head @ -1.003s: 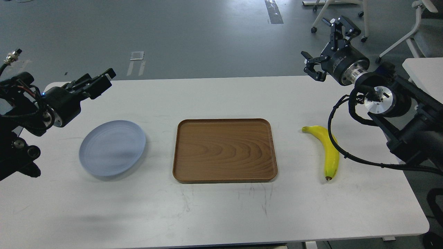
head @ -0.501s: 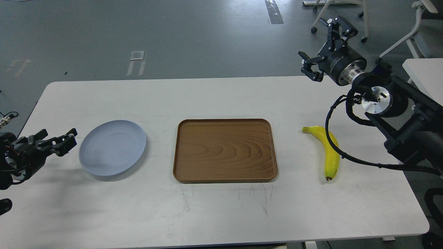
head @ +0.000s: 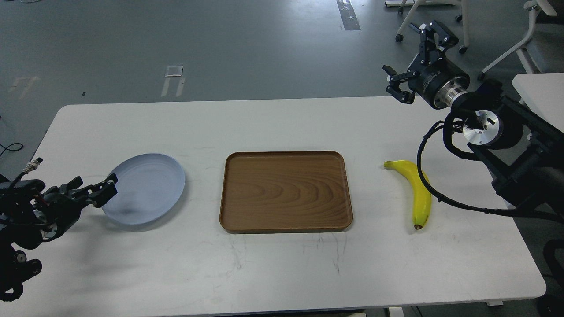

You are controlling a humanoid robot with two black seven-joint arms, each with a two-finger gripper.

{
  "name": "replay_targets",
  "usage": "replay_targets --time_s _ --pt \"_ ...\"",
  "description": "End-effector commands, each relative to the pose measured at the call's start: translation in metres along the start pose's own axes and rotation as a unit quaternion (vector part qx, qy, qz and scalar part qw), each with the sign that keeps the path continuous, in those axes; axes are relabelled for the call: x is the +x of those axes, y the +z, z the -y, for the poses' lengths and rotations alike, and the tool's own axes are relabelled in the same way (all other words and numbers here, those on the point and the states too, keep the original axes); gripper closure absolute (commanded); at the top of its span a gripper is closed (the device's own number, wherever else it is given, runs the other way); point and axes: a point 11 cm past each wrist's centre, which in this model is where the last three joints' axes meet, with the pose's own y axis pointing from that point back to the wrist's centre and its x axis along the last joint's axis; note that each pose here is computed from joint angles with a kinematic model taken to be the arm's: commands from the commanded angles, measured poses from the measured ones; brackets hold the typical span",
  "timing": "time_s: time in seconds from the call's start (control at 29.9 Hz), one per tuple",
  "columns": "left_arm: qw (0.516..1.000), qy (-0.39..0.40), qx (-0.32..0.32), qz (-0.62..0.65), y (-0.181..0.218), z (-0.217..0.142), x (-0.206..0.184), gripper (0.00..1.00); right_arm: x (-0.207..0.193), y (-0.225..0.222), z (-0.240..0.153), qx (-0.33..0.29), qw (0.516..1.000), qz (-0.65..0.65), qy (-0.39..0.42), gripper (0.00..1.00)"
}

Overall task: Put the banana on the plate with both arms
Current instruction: 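Lower the left gripper to the edge of the pale blue plate, then grasp the plate rim with the left gripper and lift it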

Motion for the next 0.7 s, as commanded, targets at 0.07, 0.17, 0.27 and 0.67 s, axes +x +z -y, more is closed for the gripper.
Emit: replay_targets --time_s 0.07,0.17,0.27,0.67 --pt "1.000 -0.008 -0.001 0.001 -0.006 -0.001 -0.009 0.03 0.000 0.000 0.000 0.000 1.000 0.000 0.000 0.00" --pt "1.000 -0.008 -0.005 -0.001 -0.002 0.001 -0.011 0.03 0.000 0.000 0.000 0.000 1.000 0.000 0.001 0.00" --pt "1.000 -0.007 -0.008 -0.013 0.003 0.004 -0.014 0.03 0.000 0.000 0.000 0.000 1.000 0.000 0.001 0.00" --pt "0.999 -0.017 0.007 -0.029 -0.005 -0.001 -0.025 0.10 0.001 -0.001 0.000 0.001 1.000 0.000 0.001 0.00"
